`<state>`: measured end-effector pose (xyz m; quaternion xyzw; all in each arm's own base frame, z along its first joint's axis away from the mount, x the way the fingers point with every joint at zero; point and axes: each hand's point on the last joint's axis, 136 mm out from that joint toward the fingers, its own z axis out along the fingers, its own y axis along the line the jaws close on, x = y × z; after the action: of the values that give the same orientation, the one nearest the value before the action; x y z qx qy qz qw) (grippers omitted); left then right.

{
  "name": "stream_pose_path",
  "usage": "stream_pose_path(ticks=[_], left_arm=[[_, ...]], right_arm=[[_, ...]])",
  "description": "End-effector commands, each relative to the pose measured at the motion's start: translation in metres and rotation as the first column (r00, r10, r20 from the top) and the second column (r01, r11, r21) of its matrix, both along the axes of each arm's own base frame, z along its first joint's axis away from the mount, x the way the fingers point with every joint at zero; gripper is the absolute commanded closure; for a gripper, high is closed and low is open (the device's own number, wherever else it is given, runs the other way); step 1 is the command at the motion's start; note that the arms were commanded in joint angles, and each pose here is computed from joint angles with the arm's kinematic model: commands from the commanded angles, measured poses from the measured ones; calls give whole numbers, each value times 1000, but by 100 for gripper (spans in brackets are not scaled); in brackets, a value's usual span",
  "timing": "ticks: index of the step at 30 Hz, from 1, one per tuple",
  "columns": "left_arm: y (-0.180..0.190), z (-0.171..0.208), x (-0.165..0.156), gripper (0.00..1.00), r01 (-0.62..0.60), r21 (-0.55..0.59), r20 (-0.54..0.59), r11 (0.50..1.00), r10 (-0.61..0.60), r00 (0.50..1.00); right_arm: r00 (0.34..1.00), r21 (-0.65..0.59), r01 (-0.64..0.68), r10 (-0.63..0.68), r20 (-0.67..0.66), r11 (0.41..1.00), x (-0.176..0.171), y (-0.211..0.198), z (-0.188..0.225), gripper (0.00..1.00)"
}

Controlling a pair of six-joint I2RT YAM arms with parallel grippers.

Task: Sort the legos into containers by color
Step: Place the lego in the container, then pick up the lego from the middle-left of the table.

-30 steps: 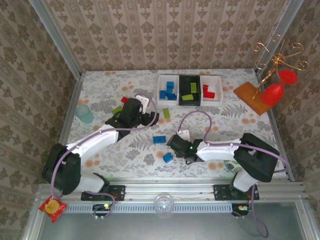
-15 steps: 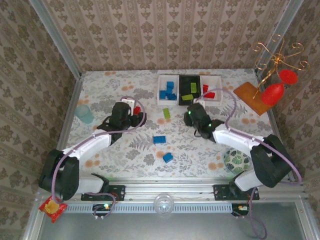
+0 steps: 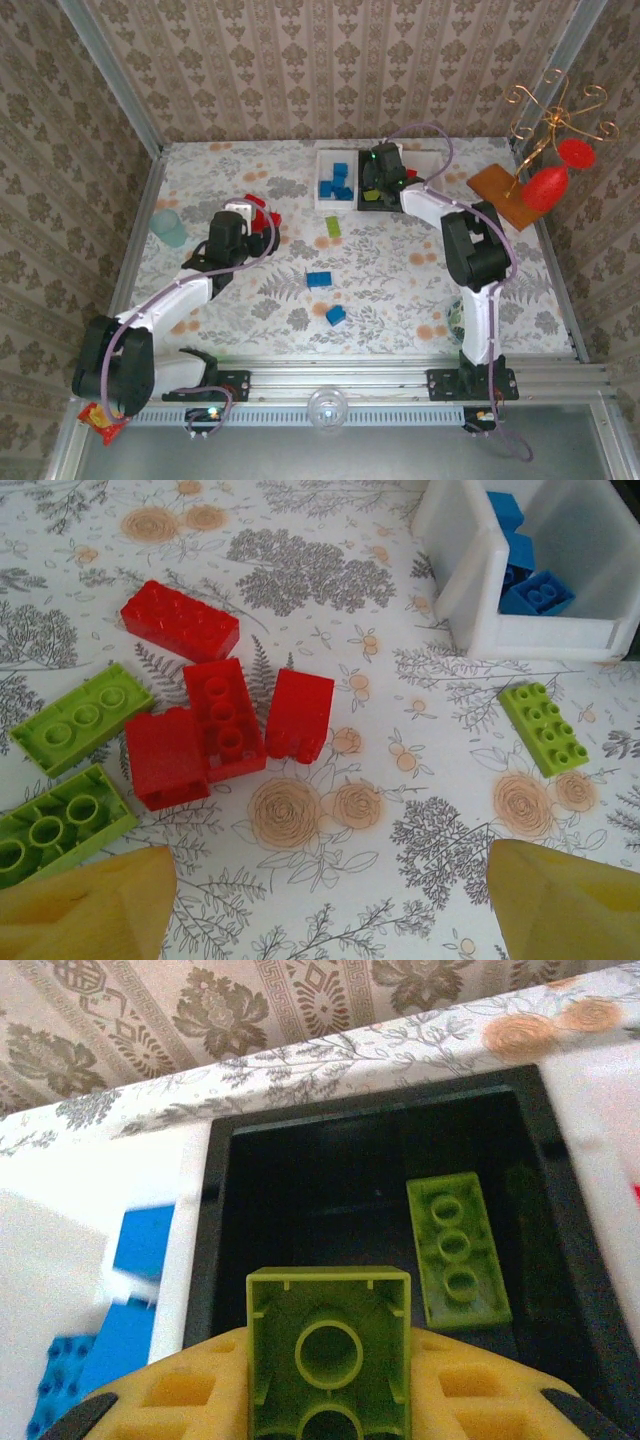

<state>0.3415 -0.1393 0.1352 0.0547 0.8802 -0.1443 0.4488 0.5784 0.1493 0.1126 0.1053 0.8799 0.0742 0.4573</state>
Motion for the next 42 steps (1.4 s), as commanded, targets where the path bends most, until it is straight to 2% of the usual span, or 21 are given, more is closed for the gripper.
stream_pose_path(ticks=[1,5,9,13,16,20,24,29,37,42], left_arm=[[7,3,-1,17,-26,-14,5,1000,26,1000],[26,-10,0,17,-84,7,-34,996,84,996],[45,-24,4,17,-156,-23,-86,987,154,984],[66,-34,9,16,-235,-56,-132,970,226,965],[84,-45,12,16,-300,-46,-175,953,288,941],[101,-67,12,15,-357,20,-241,934,351,905],[97,-83,17,13,-334,48,-302,941,333,893],[92,-96,24,11,-309,71,-354,948,314,881],[98,-100,49,10,-306,139,-374,942,336,865],[102,-104,61,12,-324,123,-394,938,346,851]], right_arm=[[999,13,-35,35,-19,999,19,5,4,65],[999,-13,-43,43,2,999,25,3,25,56],[996,-24,-64,65,55,998,10,-1,59,46],[990,-15,-101,102,92,995,-24,0,87,35],[980,9,-154,152,132,988,-63,8,102,30],[968,36,-195,186,170,980,-108,12,109,27],[967,56,-190,177,181,980,-129,4,108,26],[968,48,-185,174,181,982,-140,-3,107,26],[967,58,-190,177,182,980,-151,-8,104,25],[966,62,-186,170,195,981,-157,-14,110,25]])
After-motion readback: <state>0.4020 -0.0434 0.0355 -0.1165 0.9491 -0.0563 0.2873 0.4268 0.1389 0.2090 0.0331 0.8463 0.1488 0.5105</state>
